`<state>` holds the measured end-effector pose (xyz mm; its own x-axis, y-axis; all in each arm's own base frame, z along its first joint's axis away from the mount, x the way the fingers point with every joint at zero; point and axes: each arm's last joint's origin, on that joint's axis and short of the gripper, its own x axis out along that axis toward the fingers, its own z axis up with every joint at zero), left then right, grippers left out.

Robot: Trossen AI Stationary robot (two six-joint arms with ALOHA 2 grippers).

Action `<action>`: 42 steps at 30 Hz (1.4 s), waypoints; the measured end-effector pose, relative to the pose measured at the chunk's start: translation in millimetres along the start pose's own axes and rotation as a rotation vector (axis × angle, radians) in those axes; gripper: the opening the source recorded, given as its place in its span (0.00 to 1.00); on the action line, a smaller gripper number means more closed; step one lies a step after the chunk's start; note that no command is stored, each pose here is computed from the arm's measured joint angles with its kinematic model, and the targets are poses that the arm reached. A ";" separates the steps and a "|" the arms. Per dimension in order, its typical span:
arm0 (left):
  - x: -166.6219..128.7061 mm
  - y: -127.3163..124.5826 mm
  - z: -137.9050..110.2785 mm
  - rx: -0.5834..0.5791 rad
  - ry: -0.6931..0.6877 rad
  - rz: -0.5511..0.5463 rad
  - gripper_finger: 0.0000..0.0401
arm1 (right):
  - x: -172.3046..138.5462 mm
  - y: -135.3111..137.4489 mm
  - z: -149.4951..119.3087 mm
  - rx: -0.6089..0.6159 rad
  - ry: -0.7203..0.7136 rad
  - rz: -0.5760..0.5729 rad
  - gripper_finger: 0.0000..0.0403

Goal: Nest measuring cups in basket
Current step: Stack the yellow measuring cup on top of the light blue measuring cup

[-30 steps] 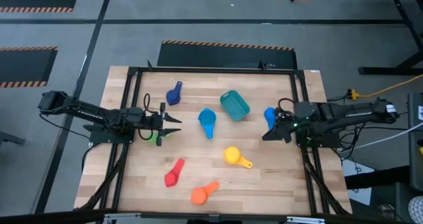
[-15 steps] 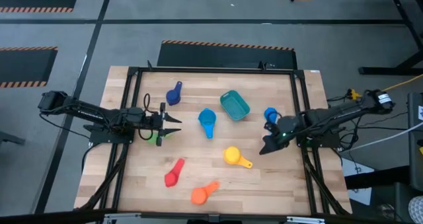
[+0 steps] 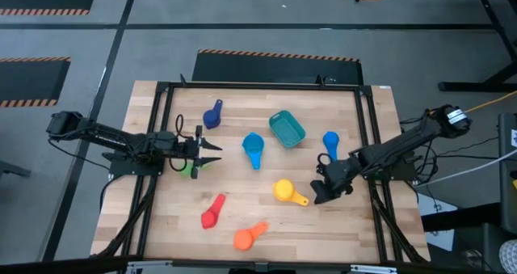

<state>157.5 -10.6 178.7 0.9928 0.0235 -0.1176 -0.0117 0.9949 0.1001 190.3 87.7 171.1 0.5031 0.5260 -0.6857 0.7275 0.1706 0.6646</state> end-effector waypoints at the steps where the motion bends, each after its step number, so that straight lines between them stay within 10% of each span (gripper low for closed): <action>1: 0.0 0.0 -0.1 0.000 0.001 0.000 0.34 | 2.2 -0.7 0.7 0.004 -0.001 -0.009 0.29; 42: 0.0 -0.1 -0.6 0.002 0.006 -0.001 0.34 | 56.2 -14.0 29.5 0.063 -0.065 -0.095 0.29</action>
<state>157.4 -10.6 178.1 0.9921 0.0232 -0.1233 -0.0106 0.9947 0.1018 222.1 90.2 114.5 0.4580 0.4541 -0.7642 0.8004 0.1633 0.5768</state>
